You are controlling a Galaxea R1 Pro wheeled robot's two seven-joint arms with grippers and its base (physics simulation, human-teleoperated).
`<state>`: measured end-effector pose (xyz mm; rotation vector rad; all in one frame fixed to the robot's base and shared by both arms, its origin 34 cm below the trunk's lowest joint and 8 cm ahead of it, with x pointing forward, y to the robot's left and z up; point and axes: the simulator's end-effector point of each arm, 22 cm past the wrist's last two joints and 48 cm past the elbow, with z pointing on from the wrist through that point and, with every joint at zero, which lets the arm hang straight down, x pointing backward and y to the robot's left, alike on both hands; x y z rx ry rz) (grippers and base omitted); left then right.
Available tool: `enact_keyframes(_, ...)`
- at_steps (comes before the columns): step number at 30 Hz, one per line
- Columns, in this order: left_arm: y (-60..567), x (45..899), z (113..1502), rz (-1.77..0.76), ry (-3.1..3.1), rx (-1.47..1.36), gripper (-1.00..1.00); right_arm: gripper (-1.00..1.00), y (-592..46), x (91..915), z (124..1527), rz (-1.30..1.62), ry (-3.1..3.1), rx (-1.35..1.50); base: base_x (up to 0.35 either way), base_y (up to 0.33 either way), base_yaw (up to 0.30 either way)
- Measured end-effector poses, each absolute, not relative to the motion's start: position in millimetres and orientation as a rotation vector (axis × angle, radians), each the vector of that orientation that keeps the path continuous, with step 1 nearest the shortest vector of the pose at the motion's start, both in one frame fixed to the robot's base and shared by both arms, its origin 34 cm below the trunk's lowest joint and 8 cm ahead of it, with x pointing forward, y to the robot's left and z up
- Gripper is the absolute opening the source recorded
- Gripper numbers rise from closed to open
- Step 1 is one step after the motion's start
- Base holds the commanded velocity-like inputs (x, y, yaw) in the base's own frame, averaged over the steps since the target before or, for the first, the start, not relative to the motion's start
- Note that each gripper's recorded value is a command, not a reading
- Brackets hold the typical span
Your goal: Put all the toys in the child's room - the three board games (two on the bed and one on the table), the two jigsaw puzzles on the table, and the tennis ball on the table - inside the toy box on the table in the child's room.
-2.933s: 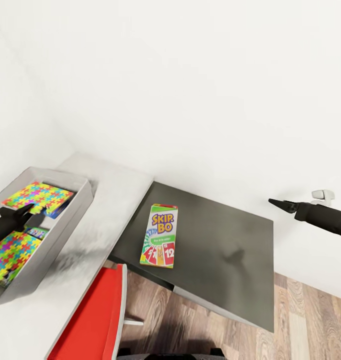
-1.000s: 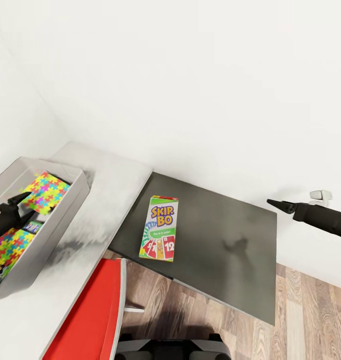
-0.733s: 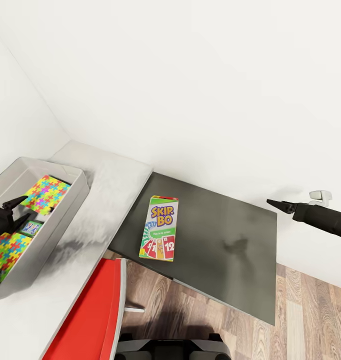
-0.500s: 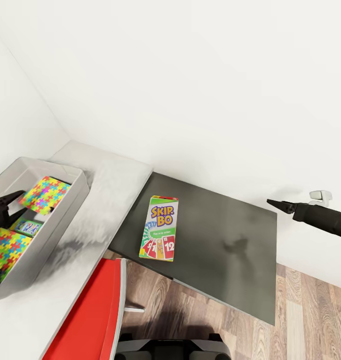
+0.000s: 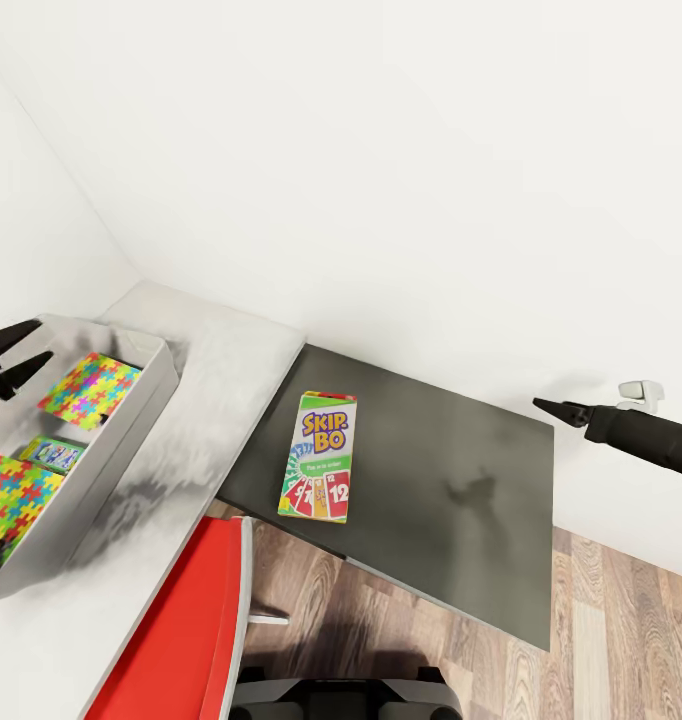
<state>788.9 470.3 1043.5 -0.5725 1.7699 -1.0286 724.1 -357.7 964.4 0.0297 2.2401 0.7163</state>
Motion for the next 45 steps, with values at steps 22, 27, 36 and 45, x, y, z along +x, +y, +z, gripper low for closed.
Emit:
enact_keyframes(22,170.2,858.0,1122.8,-1.286,1.925,-0.294,1.00,1.00,-347.5,720.8,972.7,0.788,2.212,0.001,0.000,0.000,-0.047)
enact_keyframes(27,116.6,855.0,1108.0,-1.294,2.008,-0.301,1.00,1.00,-347.5,720.4,972.7,0.790,2.213,0.002,0.000,0.000,-0.271)
enact_keyframes(36,71.2,841.4,1084.4,-1.277,2.118,-0.302,1.00,1.00,-350.0,720.2,972.8,0.785,2.217,0.006,0.000,0.000,-0.289)
enact_keyframes(45,84.1,787.4,970.8,-1.099,2.341,-0.403,1.00,1.00,-350.9,711.1,961.6,0.780,2.243,0.018,0.000,0.000,-0.233)
